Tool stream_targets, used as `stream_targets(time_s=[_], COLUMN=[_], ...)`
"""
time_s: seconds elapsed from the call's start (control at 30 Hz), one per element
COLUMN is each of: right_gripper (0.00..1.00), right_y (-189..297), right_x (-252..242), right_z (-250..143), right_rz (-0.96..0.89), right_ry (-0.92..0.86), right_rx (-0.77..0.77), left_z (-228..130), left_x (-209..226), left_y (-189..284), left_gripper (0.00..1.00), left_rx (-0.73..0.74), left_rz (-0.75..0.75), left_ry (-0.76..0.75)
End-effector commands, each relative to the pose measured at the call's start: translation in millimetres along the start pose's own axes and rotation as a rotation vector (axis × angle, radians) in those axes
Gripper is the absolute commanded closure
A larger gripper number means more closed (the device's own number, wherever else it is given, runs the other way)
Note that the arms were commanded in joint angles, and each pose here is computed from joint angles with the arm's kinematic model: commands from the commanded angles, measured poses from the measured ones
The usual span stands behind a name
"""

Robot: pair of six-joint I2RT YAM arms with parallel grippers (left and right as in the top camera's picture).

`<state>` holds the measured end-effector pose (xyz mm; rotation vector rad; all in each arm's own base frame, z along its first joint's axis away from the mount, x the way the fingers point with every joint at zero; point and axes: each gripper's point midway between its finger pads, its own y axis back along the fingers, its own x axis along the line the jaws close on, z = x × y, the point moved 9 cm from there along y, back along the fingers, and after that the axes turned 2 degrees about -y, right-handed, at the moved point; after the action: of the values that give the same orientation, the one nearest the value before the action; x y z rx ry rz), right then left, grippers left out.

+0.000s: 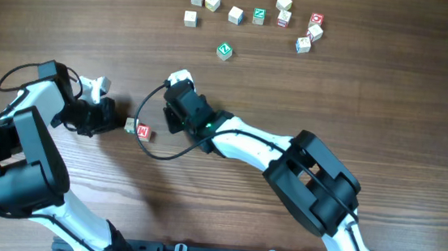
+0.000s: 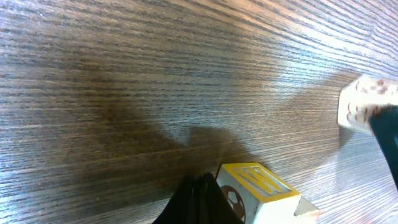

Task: Form a horizontal line

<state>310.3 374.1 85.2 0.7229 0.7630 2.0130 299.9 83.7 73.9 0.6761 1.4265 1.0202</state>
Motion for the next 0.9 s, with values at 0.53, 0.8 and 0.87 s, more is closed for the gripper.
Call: stream_targets(time_s=[0.53,0.8,0.87], right_gripper=[0.79,0.66,0.63], right_y=[52,49,49], right_x=[35,42,42], right_z=[2,-2,-2], right_rz=[0.174,0.135,0.134], right_ry=[-0.501,-0.479,-0.478], right_rx=[0.227,0.183,0.178], left_z=[-3,-3,-3], left_x=[3,3,3], left_y=[-7,-7,-7], left_gripper=[0.94,0.95,0.95], left_rx=[0.024,0.024,0.024], left_rz=[0.015,0.015,0.015], left_ry=[-0.013,-0.013,-0.013])
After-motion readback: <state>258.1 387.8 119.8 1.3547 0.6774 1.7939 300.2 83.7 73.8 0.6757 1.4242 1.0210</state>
